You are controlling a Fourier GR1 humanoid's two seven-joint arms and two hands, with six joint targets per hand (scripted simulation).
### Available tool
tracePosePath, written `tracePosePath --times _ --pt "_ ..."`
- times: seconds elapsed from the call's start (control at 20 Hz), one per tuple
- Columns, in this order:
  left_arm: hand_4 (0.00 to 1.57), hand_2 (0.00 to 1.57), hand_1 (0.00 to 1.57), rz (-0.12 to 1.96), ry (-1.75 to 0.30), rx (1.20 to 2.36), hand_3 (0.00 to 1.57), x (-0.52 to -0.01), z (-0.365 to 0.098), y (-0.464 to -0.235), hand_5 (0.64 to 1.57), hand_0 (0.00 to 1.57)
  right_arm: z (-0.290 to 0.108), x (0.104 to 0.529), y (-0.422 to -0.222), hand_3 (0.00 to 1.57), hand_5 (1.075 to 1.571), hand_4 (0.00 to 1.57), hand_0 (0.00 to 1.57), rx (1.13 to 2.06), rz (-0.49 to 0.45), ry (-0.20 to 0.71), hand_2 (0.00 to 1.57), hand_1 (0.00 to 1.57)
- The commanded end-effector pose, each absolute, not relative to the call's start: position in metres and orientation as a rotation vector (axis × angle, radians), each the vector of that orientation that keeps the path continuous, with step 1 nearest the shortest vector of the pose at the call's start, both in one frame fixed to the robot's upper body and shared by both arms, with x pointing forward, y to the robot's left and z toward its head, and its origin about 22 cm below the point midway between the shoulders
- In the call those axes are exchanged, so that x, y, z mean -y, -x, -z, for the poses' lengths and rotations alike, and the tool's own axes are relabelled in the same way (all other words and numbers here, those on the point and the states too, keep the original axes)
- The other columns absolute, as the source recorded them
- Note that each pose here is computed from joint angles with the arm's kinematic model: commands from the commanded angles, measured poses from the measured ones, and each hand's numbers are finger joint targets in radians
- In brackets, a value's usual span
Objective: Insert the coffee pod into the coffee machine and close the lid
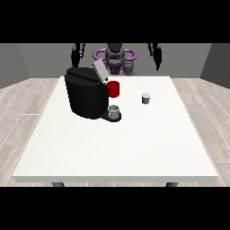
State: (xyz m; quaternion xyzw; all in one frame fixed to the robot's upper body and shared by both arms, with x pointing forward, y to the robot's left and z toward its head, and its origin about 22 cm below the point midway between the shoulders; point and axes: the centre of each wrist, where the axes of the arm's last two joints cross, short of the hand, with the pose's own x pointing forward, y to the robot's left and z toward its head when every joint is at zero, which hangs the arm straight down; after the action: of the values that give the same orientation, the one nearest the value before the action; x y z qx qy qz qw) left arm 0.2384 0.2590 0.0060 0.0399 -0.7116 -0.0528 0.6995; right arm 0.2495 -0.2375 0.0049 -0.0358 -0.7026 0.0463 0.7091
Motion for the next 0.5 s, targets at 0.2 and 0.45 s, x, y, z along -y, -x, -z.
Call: tracePosePath --times 0.2,0.45 --pt "0.24 0.00 0.00 0.059 -0.020 1.728 0.00 -0.241 0.010 -0.243 1.571 0.00 0.000 0.260 -0.246 0.00 1.571 0.13 0.00 1.528 -0.102 0.047 0.00 0.00" --pt "0.32 0.00 0.00 0.187 -0.116 1.699 0.00 -0.272 -0.005 -0.251 1.571 0.00 0.000 0.251 -0.242 0.00 1.571 0.09 0.00 1.647 0.082 0.139 0.00 0.00"
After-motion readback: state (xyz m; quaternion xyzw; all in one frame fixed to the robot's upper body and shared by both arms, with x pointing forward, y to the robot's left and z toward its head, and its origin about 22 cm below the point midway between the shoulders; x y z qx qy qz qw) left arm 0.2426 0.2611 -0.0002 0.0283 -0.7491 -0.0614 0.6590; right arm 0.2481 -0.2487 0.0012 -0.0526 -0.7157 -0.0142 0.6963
